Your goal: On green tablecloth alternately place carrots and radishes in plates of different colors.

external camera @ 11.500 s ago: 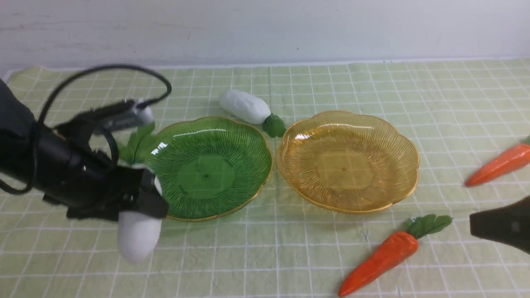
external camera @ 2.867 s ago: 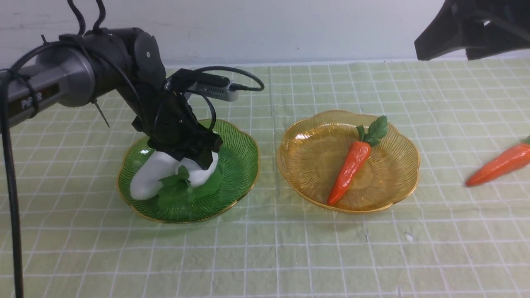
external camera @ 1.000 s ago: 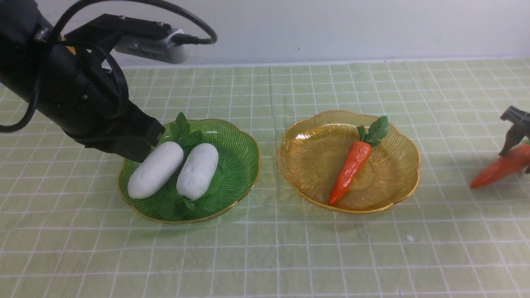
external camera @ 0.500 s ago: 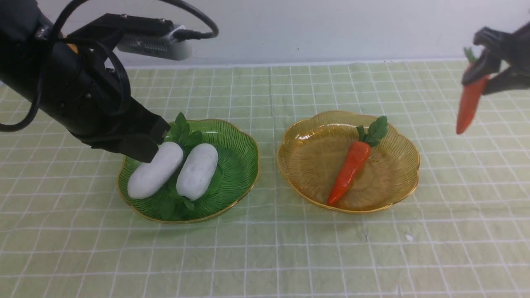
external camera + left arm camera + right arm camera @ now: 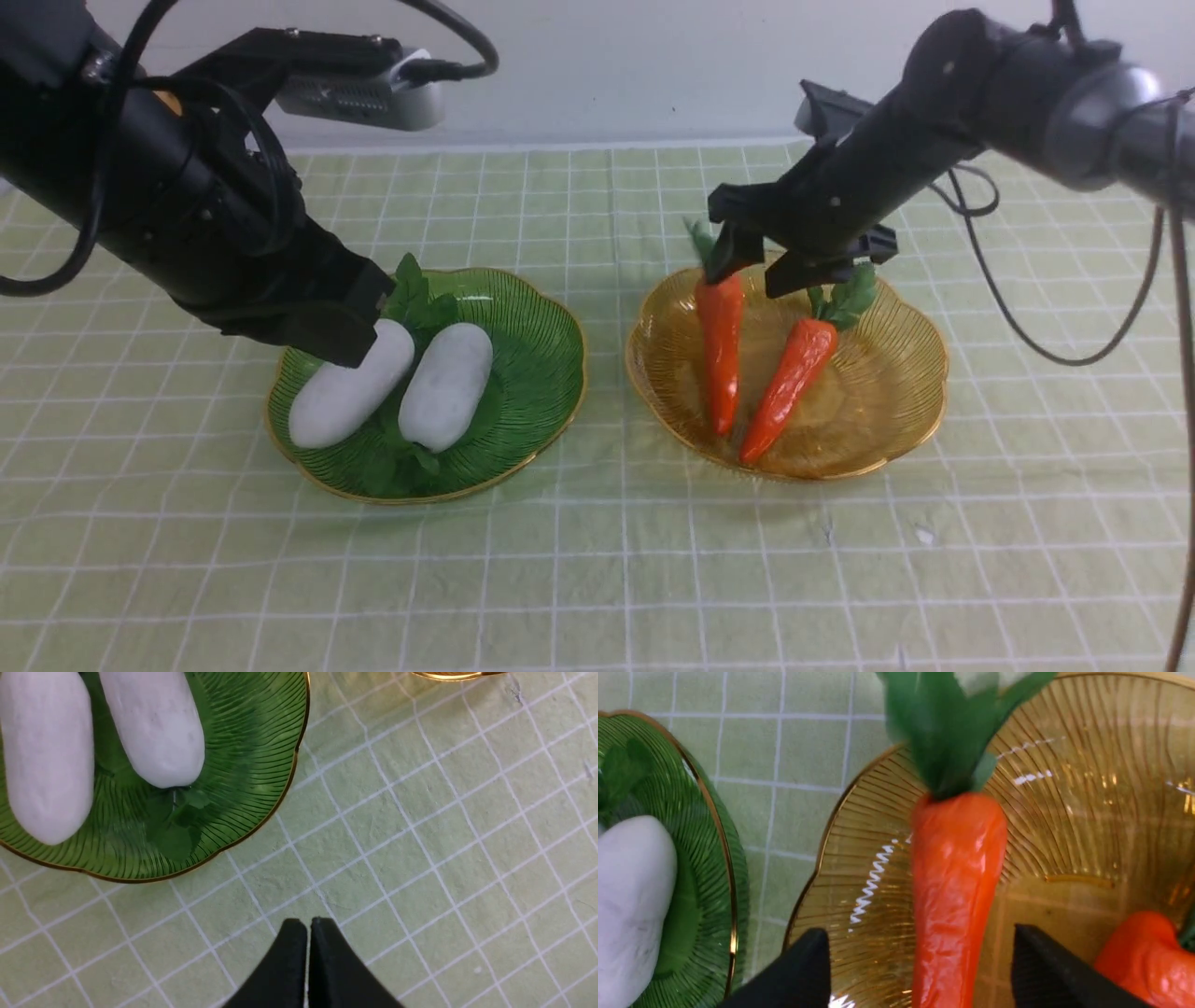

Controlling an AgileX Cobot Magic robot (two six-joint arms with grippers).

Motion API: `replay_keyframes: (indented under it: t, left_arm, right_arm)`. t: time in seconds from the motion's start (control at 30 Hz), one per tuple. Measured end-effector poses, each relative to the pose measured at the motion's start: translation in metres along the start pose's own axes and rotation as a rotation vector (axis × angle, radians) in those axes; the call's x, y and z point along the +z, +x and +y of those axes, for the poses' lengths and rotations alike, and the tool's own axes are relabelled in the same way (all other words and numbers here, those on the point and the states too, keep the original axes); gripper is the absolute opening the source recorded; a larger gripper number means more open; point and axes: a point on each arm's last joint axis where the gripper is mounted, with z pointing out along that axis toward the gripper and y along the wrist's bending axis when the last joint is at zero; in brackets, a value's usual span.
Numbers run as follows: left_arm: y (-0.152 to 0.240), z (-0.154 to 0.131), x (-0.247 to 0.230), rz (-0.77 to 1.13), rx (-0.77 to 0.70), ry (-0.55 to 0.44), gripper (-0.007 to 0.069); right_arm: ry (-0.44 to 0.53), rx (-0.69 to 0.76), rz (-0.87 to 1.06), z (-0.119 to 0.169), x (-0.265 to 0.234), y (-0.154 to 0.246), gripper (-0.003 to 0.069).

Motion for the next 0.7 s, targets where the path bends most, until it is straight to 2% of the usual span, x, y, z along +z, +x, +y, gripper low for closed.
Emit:
replay_keyframes:
  t: [0.1, 0.17, 0.27, 0.33, 0.37, 0.4, 0.43, 0.47, 0.53, 0.6, 0.7]
  left_arm:
    - [0.0, 0.0, 0.0, 0.0, 0.0, 0.0, -0.0008]
    - [0.0, 0.0, 0.0, 0.0, 0.0, 0.0, -0.0008]
    - [0.0, 0.0, 0.0, -0.001, 0.007, 0.0, -0.0008]
    - [0.001, -0.001, -0.002, -0.007, 0.02, -0.001, -0.0008]
    - [0.003, -0.002, -0.006, -0.014, 0.033, -0.004, -0.0008]
    - [0.004, -0.002, -0.007, -0.018, 0.034, -0.004, -0.0008]
    - [0.007, -0.004, -0.01, -0.025, 0.039, -0.004, -0.0008]
    - [0.007, -0.004, -0.011, -0.027, 0.039, -0.003, -0.0008]
    - [0.016, -0.009, -0.018, -0.044, 0.041, 0.006, -0.0008]
    - [0.023, -0.013, -0.023, -0.061, 0.04, 0.02, -0.0008]
    - [0.033, -0.019, -0.032, -0.13, 0.037, 0.032, -0.0008]
  right_arm:
    - [0.011, 0.001, -0.003, -0.001, 0.001, 0.0, 0.0581]
    - [0.014, -0.006, 0.016, -0.001, -0.005, -0.003, 0.0591]
    - [0.024, -0.052, 0.053, 0.0, -0.03, -0.011, 0.0553]
    - [0.053, -0.096, 0.018, 0.002, -0.057, -0.022, 0.0467]
    - [0.1, -0.136, -0.088, 0.007, -0.102, -0.034, 0.0368]
    - [0.105, -0.139, -0.11, 0.008, -0.112, -0.036, 0.0355]
    - [0.146, -0.148, -0.199, 0.015, -0.154, -0.038, 0.0239]
    - [0.158, -0.151, -0.215, 0.015, -0.161, -0.038, 0.0224]
    - [0.219, -0.159, -0.39, 0.034, -0.248, -0.026, 0.0052]
    - [0.248, -0.175, -0.524, 0.051, -0.313, -0.002, 0.001]
    - [0.244, -0.187, -0.683, 0.072, -0.395, 0.054, -0.001]
